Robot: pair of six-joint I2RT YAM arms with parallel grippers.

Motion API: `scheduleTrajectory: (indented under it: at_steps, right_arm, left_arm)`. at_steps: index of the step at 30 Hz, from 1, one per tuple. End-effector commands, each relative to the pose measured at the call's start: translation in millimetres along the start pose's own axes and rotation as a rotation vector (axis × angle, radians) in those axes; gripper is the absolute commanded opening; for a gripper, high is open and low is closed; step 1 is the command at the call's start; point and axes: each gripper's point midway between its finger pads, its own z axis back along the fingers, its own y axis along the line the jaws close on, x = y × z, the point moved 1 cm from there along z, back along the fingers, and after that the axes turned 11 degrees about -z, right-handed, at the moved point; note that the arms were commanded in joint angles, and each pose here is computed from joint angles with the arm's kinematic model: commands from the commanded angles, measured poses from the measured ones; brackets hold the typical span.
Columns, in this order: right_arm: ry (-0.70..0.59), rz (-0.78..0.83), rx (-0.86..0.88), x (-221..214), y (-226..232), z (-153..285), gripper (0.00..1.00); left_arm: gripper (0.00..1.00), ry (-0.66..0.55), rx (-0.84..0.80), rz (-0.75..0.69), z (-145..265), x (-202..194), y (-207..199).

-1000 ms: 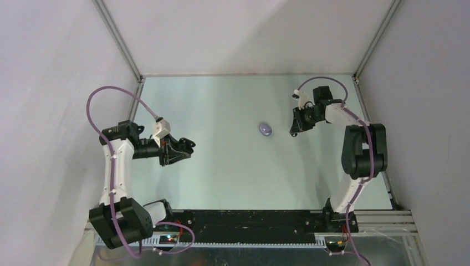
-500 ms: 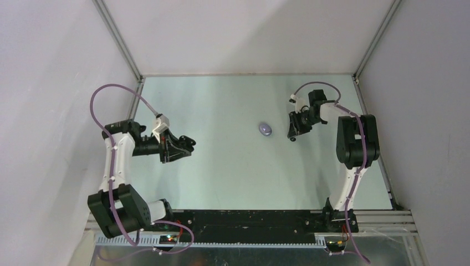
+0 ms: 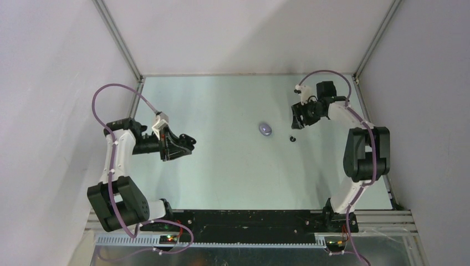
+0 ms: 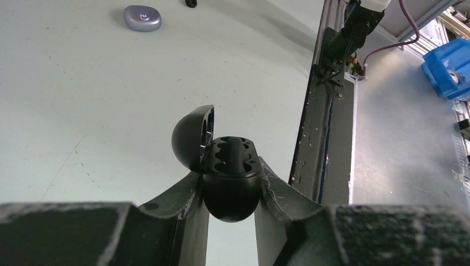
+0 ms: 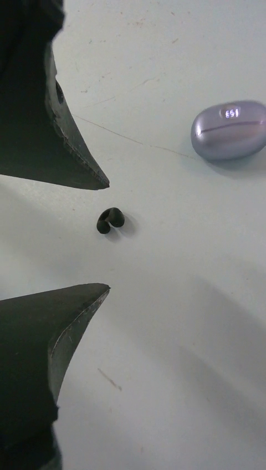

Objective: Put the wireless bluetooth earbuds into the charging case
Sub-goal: Pick up the earbud from the center of the board.

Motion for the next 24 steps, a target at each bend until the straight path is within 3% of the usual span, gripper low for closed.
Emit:
scheduleTrajectory:
  at_steps: [1, 5, 15, 24]
  right_arm:
    - [-0.089, 0.178, -0.003, 17, 10, 31, 0.65]
    - [-0.063, 0.276, 0.046, -3, 26, 29, 0.62]
    - [0.001, 0.460, -0.032, -27, 41, -7, 0.58]
    - [0.032, 0.508, -0.084, -36, 38, -19, 0.57]
  left_arm:
    - [0.15, -0.059, 0.008, 0.019, 1, 15, -1]
    - [0.14, -0.061, 0.008, 0.021, 1, 15, 0]
    - [0.13, -0.053, 0.013, 0.008, 2, 20, -1]
    - [0.13, -0.023, 0.014, 0.015, 4, 19, 1]
